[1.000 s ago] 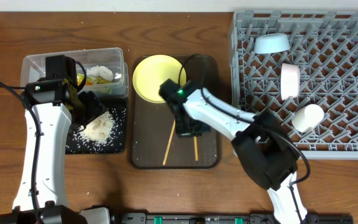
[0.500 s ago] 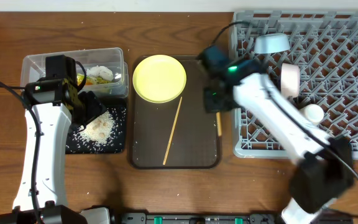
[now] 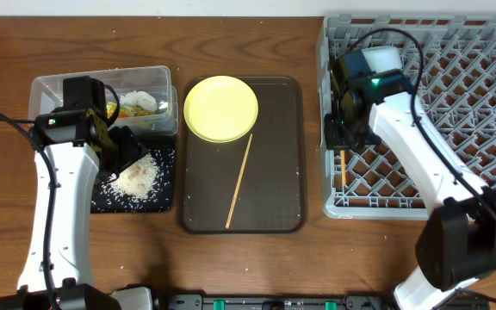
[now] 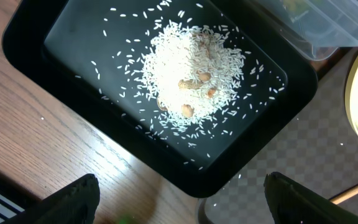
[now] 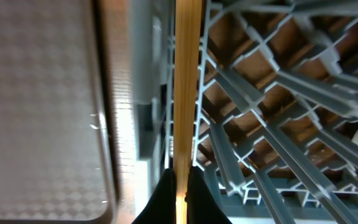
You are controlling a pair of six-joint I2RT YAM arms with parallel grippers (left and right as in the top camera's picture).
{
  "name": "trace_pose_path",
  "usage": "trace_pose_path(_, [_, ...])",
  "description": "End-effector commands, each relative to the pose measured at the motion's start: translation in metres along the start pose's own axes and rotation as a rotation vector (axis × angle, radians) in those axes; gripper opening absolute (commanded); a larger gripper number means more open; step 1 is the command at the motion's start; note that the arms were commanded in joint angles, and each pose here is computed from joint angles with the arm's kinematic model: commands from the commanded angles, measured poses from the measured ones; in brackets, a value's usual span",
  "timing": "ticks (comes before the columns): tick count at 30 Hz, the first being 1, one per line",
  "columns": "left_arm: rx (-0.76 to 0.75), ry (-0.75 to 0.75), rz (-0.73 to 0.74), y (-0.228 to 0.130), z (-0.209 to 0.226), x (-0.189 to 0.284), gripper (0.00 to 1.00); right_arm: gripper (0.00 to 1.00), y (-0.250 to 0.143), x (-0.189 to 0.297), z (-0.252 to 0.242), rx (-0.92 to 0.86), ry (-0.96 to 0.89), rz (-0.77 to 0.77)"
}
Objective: Sort waste into correct bins and load items into the dishwasher rack
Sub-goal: 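Carry the chopstick to the rack's left edge and drop it in, then return the right gripper to the tray and pinch the second chopstick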
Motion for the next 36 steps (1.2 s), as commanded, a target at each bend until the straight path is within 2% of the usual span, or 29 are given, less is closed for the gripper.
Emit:
trace_pose_path(1, [-0.004, 0.018, -0.009, 0.001, 0.003, 0.001, 0.87, 0.15, -0.001, -0.009, -0.004, 0.037, -0.017, 0.017])
trace_pose_path(2, [-0.004, 0.018, -0.009, 0.001, 0.003, 0.001, 0.88, 0.2, 0.0, -0.009, -0.004, 0.037, -0.016, 0.009])
trace_pose_path(6, [-0.004, 0.018, -0.009, 0.001, 0.003, 0.001, 0.87, 0.28, 0.007, -0.001, -0.003, 0.035, -0.011, -0.029])
trace_pose_path(9, [-0.004, 0.018, -0.009, 0.001, 0.003, 0.001, 0.88, 0.39, 0.018, 0.018, 0.001, 0.059, 0.005, -0.091])
trace_pose_path(14, [-0.004, 0.018, -0.009, 0.001, 0.003, 0.001, 0.88, 0.41, 0.034, 0.061, 0.034, 0.111, 0.128, -0.221])
trace_pose_path(19, [-0.004, 0.018, -0.009, 0.001, 0.003, 0.001, 0.88, 0.49, 0.028, 0.067, 0.092, 0.185, 0.279, -0.273])
trace_pose_path(21, [-0.004, 0.018, -0.009, 0.001, 0.003, 0.001, 0.88, 0.56, 0.019, 0.061, 0.114, 0.188, 0.295, -0.253])
trace_pose_path(25, [-0.004, 0.018, -0.009, 0.001, 0.003, 0.001, 0.88, 0.6, -0.004, 0.036, 0.158, 0.185, 0.303, -0.175])
trace_pose_path(30, [-0.004, 0.019, -0.009, 0.001, 0.003, 0.001, 0.88, 0.62, -0.031, -0.01, 0.196, 0.175, 0.24, -0.065])
trace_pose_path(36, [-0.004, 0.018, -0.009, 0.001, 0.003, 0.001, 0.88, 0.6, -0.058, -0.066, 0.218, 0.148, 0.152, 0.055])
Point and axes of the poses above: each gripper's point midway between its finger pads, its own x axis back along the fingers, its own z axis along the line the jaws close on, y = z × x, the point moved 7 cm from there along x, back along the fingers, and after that the axes turned 3 degrees about -x, right-handed, at the moved point
